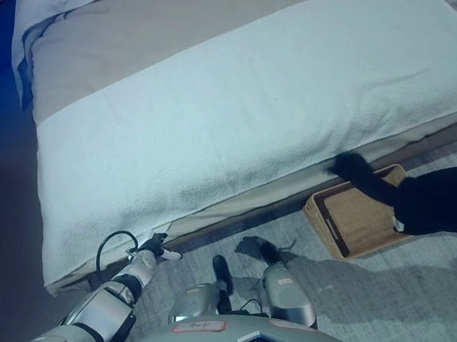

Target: Put the clothes on the bed into the basket.

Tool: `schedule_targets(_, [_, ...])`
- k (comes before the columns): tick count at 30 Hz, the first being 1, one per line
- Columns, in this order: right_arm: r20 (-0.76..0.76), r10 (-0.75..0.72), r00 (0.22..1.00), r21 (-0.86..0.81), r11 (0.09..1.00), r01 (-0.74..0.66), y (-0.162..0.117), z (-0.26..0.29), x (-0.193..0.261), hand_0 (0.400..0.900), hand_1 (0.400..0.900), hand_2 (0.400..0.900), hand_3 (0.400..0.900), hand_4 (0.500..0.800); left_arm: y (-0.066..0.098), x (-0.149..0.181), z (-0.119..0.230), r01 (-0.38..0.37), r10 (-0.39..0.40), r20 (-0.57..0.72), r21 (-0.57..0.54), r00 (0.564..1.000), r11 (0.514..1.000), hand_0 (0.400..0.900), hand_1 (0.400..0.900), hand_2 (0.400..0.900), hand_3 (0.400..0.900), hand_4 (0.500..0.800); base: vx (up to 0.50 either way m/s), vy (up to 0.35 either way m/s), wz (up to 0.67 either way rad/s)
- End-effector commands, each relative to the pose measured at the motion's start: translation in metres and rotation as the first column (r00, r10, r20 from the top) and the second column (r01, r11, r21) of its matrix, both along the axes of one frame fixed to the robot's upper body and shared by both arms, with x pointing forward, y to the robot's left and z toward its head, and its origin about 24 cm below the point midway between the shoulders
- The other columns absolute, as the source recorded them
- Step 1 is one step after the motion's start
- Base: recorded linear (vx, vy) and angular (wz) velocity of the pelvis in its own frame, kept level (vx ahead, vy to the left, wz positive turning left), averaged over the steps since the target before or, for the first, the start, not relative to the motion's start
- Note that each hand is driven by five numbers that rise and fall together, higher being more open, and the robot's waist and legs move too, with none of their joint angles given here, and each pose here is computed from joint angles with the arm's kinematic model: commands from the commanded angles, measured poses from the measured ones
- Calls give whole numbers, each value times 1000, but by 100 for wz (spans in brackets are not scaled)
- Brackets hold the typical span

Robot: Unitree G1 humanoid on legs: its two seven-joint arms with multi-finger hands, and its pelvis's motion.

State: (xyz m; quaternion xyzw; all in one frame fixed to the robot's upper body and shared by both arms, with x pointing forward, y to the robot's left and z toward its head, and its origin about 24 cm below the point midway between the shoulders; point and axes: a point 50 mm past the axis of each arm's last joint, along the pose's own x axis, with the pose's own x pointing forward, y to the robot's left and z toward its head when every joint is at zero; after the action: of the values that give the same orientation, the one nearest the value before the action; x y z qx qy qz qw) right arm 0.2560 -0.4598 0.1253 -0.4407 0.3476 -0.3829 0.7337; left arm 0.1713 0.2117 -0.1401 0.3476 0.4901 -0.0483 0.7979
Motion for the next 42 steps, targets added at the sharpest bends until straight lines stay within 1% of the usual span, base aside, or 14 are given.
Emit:
schedule_targets(1, [74, 28, 997, -155, 988, -16, -14, 52, 0, 900, 900, 900, 900, 800, 13, -13, -4, -37, 40, -57, 51, 998, 998, 900, 900, 900, 900, 800, 16, -16, 5])
schedule_targets(8, [78, 92, 993, -121, 989, -82, -3, 34, 10, 900, 900, 900, 900, 800, 6, -6, -3, -20, 22, -42, 44, 999, 999, 900, 900, 900, 900, 800, 10, -21, 10])
schedule_targets(11, [63, 105, 992, -77, 992, -100, 3, 11, 9, 900, 900, 900, 900, 800, 3, -5, -3, -19, 20, -42, 41, 999, 999, 900, 900, 900, 900, 800, 5, -11, 4])
schedule_targets(16, [-31, 105, 994, 49, 993, -104, 20, -52, -5, 900, 900, 900, 900, 800, 0, -2, -2, -19, 20, -36, 44, 999, 999, 900, 900, 900, 900, 800, 1, -8, -1])
schedule_targets(18, [-38, 104, 994, 75, 992, -100, 23, -62, -8, 900, 900, 900, 900, 800, 1, -2, -2, -16, 18, -35, 47, 999, 999, 900, 900, 900, 900, 800, -12, -10, 2])
schedule_targets(22, [-111, 75, 991, 245, 968, -46, 45, -129, -43, 900, 900, 900, 900, 800, 4, 8, 3, -27, 27, 1, 56, 1000, 998, 900, 900, 900, 900, 800, -40, -21, 6])
schedule_targets(26, [-153, 34, 988, 419, 907, 34, 82, -190, -82, 900, 900, 900, 900, 800, 7, 13, 6, -52, 50, 27, 54, 998, 997, 900, 900, 900, 900, 800, -31, -6, -4])
schedule_targets(27, [-154, 33, 988, 420, 907, 35, 82, -190, -82, 900, 900, 900, 900, 800, 7, 13, 6, -51, 50, 26, 55, 998, 997, 900, 900, 900, 900, 800, -34, 8, -11])
schedule_targets(28, [-163, -9, 987, 498, 862, 90, 100, -214, -104, 900, 900, 900, 900, 800, 7, 12, 6, -64, 62, 35, 45, 997, 997, 900, 900, 900, 900, 800, -37, 17, -12])
schedule_targets(31, [-237, -31, 971, 592, 788, 170, 131, -246, -140, 900, 900, 900, 900, 800, 6, 13, 7, -57, 56, 46, 39, 997, 998, 900, 900, 900, 900, 800, -43, 25, -11])
schedule_targets(34, [-332, -51, 942, 645, 716, 266, 152, -266, -176, 900, 900, 900, 900, 800, 2, 12, 6, -35, 34, 45, 30, 998, 999, 900, 900, 900, 900, 800, -35, 39, -15])
schedule_targets(37, [-470, -43, 881, 653, 656, 380, 169, -279, -215, 900, 900, 900, 900, 800, -1, 13, 6, -1, 0, 37, 28, 999, 1000, 900, 900, 900, 900, 800, -38, 51, -14])
schedule_targets(40, [-602, 23, 798, 623, 639, 451, 175, -282, -246, 900, 900, 900, 900, 800, -4, 16, 7, 52, -53, 27, 29, 998, 998, 900, 900, 900, 900, 800, -41, 51, -7])
schedule_targets(42, [-622, 28, 782, 616, 634, 467, 174, -281, -252, 900, 900, 900, 900, 800, -3, 18, 8, 66, -67, 27, 27, 997, 997, 900, 900, 900, 900, 800, -41, 46, -7])
